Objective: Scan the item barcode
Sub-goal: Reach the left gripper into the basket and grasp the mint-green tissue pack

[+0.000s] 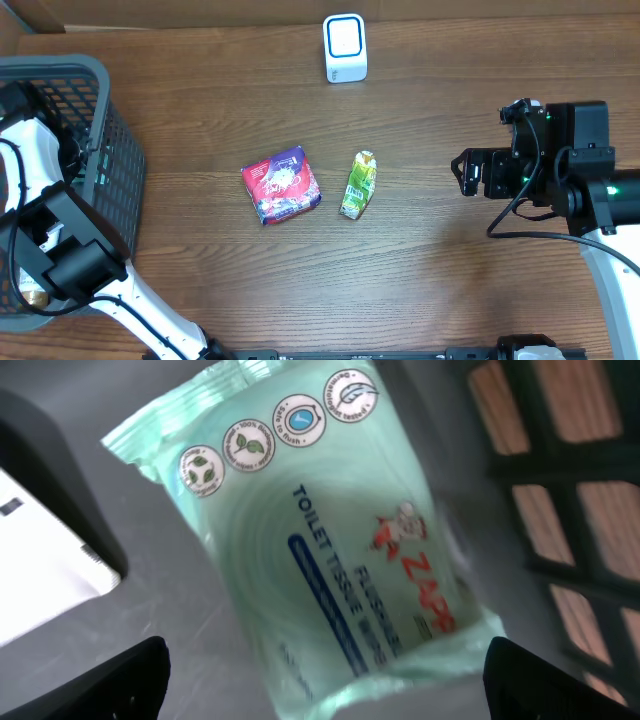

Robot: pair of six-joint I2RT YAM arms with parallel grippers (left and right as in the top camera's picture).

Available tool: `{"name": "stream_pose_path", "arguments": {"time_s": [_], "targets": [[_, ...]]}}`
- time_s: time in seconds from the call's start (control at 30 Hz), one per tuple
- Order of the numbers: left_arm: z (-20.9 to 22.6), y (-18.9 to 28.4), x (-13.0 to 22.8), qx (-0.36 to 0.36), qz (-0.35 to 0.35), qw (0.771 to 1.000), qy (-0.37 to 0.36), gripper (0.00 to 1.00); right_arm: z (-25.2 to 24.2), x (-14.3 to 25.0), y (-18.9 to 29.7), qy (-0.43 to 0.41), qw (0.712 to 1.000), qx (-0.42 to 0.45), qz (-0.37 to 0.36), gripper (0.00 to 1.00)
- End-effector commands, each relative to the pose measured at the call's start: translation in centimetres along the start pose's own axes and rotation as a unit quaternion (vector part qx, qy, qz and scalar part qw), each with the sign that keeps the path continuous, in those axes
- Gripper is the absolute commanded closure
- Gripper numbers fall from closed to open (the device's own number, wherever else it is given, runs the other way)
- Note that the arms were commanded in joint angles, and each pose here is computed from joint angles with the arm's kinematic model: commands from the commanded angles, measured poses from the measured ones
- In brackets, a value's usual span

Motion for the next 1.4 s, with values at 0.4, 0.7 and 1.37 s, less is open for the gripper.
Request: {"name": "stream_pose_path", "arguments": {"time_s": [0.4,0.7,1.37], "targets": [[0.2,-4.5,1.4,-0.025,0.037,0.999,0.013,0.3,0.4,-0.4,0.5,0.004,1.0,-0.001,-0.009,0.0],[0.6,-3.1,2.0,-0.03,0.056,0.998,0.002,0.96,0.4,-0.6,0.5,0.005,1.0,-0.002,-0.013,0.0],[1.4,28.3,2.7,0.078,-0.154,0.982,-0.071,0.96,0.4,-0.8,0.5,0.006,1.0,-0.003,-0.016,0.0]]}}
Point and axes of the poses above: each gripper's point midway between its finger pads, its own y axis back along the fingers, its own z axis along the line the jaws close on, x = y × z, the point moved 3 cm from there along y, back along the fingers, and after that the axes turned 11 degrees about -y, right-handed, at the moved point
